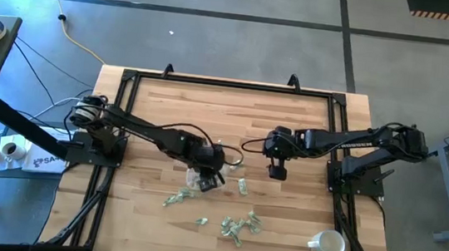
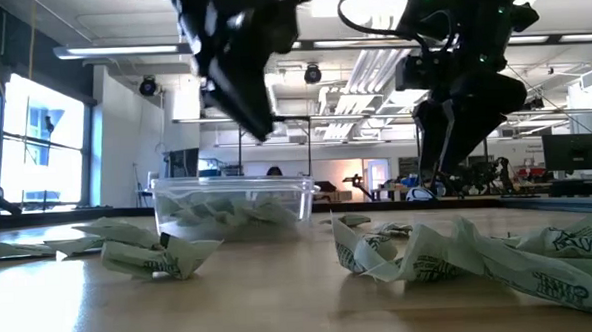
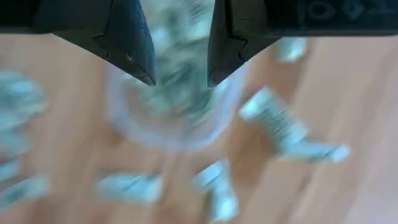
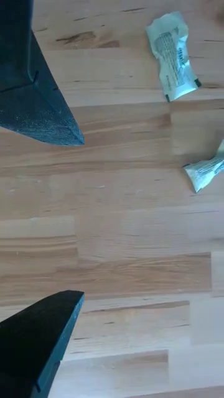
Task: Pick and place Stevia / Truvia into bins
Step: Put the green stevia packet into the transparent bin
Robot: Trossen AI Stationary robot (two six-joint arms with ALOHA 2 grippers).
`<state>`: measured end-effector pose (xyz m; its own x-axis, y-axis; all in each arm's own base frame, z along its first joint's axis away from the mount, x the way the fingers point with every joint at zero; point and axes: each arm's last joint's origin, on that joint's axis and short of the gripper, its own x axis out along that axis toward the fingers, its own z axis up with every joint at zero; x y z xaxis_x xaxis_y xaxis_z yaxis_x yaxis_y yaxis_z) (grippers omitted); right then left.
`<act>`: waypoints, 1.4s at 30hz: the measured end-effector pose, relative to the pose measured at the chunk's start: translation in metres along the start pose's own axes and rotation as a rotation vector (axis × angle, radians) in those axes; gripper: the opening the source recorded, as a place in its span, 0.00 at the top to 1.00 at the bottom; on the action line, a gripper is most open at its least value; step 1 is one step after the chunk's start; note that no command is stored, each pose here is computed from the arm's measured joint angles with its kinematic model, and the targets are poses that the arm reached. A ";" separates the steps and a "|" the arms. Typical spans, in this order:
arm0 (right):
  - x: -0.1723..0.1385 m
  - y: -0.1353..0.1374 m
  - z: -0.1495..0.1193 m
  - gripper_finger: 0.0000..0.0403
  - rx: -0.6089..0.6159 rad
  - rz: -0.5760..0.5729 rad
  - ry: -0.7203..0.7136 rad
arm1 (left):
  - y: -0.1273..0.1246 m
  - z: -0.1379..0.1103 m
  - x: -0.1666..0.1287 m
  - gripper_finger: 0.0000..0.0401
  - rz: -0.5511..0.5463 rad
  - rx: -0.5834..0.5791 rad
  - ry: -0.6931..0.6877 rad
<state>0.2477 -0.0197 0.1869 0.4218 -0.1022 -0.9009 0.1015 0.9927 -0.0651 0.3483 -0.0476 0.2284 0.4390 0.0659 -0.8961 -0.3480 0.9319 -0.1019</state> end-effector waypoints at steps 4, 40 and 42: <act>0.000 0.000 0.004 0.04 0.003 -0.002 -0.038 | 0.022 -0.019 0.002 0.56 0.157 -0.078 0.196; 0.001 -0.050 0.006 0.04 0.238 -0.017 -0.102 | 0.093 -0.037 0.061 0.56 0.051 -0.195 0.331; 0.002 -0.050 0.005 0.04 0.238 -0.017 -0.091 | 0.090 -0.039 0.064 0.56 0.090 -0.177 0.341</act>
<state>0.2477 -0.0696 0.1907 0.4968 -0.1345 -0.8574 0.3139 0.9489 0.0330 0.3127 0.0270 0.1449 0.1100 -0.0054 -0.9939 -0.5228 0.8502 -0.0624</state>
